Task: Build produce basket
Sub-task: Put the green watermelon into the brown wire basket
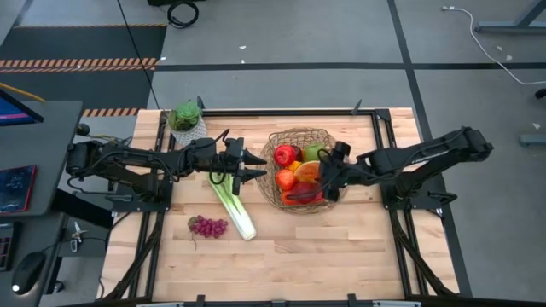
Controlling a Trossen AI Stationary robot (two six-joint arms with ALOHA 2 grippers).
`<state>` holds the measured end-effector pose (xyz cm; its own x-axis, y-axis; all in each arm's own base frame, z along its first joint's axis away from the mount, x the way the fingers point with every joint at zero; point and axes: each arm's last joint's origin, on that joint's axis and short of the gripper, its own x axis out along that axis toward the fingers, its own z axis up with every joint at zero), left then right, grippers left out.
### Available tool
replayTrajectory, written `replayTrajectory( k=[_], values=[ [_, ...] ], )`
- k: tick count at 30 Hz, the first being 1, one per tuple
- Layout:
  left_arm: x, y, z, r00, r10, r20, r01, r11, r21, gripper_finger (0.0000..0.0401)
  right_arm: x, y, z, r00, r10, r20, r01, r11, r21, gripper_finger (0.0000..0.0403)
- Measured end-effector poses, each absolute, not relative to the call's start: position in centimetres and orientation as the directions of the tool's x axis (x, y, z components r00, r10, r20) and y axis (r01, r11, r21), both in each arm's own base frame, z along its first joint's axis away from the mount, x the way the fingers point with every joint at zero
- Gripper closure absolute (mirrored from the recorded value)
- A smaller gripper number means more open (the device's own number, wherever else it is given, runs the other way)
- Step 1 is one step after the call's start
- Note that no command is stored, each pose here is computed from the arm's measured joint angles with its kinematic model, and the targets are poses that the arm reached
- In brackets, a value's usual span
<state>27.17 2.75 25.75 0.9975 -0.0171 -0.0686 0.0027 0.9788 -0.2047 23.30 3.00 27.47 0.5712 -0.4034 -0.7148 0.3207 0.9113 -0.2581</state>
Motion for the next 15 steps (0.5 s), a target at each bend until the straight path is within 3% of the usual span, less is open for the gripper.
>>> replayTrajectory(
  k=[15],
  values=[
    [27.2, 2.7, 25.8, 0.998, -0.017, -0.068, 0.003, 0.979, -0.204, 0.0227, 26.9, 3.2, 30.6, 0.525, -0.552, -0.648, 0.183, 0.817, -0.547, 0.0068]
  ],
)
